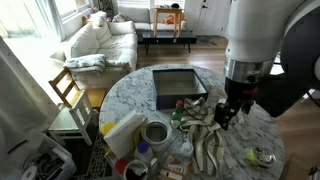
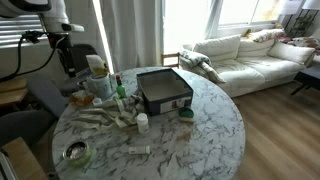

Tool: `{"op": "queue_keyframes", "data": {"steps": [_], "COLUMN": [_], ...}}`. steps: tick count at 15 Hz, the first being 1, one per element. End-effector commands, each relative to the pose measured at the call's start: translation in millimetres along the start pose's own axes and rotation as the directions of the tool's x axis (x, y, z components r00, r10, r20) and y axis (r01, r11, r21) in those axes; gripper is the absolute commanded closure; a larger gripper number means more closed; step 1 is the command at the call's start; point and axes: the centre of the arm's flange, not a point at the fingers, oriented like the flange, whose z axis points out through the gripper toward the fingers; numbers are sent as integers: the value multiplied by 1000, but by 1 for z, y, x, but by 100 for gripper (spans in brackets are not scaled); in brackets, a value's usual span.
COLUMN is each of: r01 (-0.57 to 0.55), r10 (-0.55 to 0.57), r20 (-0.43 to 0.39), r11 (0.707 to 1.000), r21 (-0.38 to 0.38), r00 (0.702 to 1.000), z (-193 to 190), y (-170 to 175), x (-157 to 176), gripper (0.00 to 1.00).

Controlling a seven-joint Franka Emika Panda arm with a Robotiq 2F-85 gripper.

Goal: Put the plastic jar on it's side then take the metal cup out of it

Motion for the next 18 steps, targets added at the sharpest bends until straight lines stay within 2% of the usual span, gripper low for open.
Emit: {"op": "queue_keyframes", "data": {"steps": [1, 8, 9, 11, 14, 18], "r01": [0, 0, -35, -191, -356, -552], "r10": [0, 0, 35, 191, 355, 545], "r20": [0, 0, 14, 37, 43, 104], "r11": [1000, 1000, 999, 981, 934, 833], "r21": [0, 0, 7, 18, 18, 45], "r00": [1000, 1000, 999, 981, 934, 832], "z": [0, 0, 2, 5, 15, 30], "y": [0, 0, -6, -21, -45, -69], "x": [0, 0, 6, 26, 56, 98], "gripper": [0, 0, 0, 0, 0, 0]}}
